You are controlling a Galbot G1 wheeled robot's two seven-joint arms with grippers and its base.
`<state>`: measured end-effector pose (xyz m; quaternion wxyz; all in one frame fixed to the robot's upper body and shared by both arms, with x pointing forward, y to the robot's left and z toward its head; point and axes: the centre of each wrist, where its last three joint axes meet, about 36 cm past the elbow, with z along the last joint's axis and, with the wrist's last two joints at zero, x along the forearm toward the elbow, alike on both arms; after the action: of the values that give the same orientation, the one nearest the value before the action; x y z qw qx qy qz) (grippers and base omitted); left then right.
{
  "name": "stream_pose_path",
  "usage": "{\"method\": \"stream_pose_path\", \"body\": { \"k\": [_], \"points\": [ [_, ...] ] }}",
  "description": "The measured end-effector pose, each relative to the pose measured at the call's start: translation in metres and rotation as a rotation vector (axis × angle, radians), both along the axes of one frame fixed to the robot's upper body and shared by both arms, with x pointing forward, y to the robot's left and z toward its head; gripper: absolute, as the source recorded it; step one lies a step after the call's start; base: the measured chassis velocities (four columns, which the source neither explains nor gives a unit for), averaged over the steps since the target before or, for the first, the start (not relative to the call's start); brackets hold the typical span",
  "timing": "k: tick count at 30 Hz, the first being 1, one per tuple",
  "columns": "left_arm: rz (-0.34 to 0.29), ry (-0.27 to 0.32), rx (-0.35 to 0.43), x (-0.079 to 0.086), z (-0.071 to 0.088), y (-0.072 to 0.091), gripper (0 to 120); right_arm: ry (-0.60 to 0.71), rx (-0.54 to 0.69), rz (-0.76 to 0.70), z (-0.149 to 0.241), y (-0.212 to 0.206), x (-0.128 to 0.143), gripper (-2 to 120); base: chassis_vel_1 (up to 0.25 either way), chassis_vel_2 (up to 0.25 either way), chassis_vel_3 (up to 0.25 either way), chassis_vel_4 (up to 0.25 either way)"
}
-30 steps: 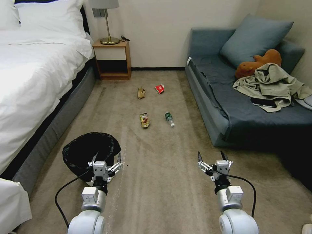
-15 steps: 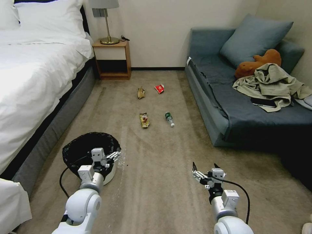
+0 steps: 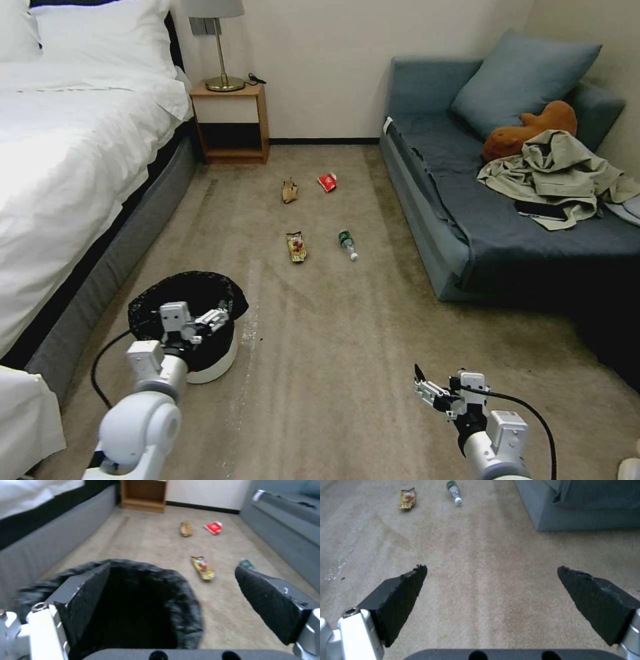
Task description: Pick up the trash bin, then pick up the garbage on the floor and place it into the trash bin.
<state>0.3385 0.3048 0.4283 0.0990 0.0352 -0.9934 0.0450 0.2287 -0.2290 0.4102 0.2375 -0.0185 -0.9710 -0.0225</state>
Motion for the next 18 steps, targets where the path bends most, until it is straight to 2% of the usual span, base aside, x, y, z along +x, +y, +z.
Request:
{"method": "stream_pose_path", "body": {
  "k": [1,2,3,5,6,7,8,10,15,17,18],
  "points": [
    [0.012,0.003,0.003,0.0,0.003,0.006,100,-0.001,-0.001,0.001,-0.002,0.0,0.001,100,0.0,0.0,0.0,0.0],
    [0.046,0.011,0.013,0.002,0.011,0.021,100,-0.002,-0.001,0.002,-0.005,0.001,0.002,100,0.0,0.0,0.0,0.0],
    [0.046,0.011,0.013,0.002,0.011,0.021,100,-0.002,-0.001,0.002,-0.005,0.001,0.002,100,0.0,0.0,0.0,0.0],
    [0.075,0.022,0.022,0.003,0.016,0.035,100,-0.003,-0.003,0.002,-0.007,0.0,0.002,100,0.0,0.0,0.0,0.0],
    [0.118,0.046,0.028,0.006,0.022,0.052,100,-0.004,-0.006,0.002,-0.01,0.0,0.002,100,0.0,0.0,0.0,0.0],
    [0.136,0.062,0.029,0.007,0.024,0.059,100,-0.005,-0.008,0.002,-0.011,-0.001,0.002,100,0.0,0.0,0.0,0.0],
    [0.136,0.062,0.029,0.007,0.024,0.059,100,-0.005,-0.008,0.002,-0.011,-0.001,0.002,100,0.0,0.0,0.0,0.0],
    [0.168,0.107,0.04,0.011,0.028,0.075,100,-0.006,-0.013,0.0,-0.013,-0.003,0.003,100,0.0,0.0,0.0,0.0],
    [0.195,0.161,0.052,0.016,0.029,0.086,100,-0.008,-0.018,-0.003,-0.015,-0.005,0.005,100,0.0,0.0,0.0,0.0],
    [0.238,0.215,0.06,0.027,0.028,0.095,100,-0.007,-0.019,-0.005,-0.018,-0.005,0.007,100,0.0,0.0,0.0,0.0],
    [0.238,0.215,0.06,0.027,0.028,0.095,100,-0.007,-0.019,-0.005,-0.018,-0.005,0.007,100,0.0,0.0,0.0,0.0]
  ]
}}
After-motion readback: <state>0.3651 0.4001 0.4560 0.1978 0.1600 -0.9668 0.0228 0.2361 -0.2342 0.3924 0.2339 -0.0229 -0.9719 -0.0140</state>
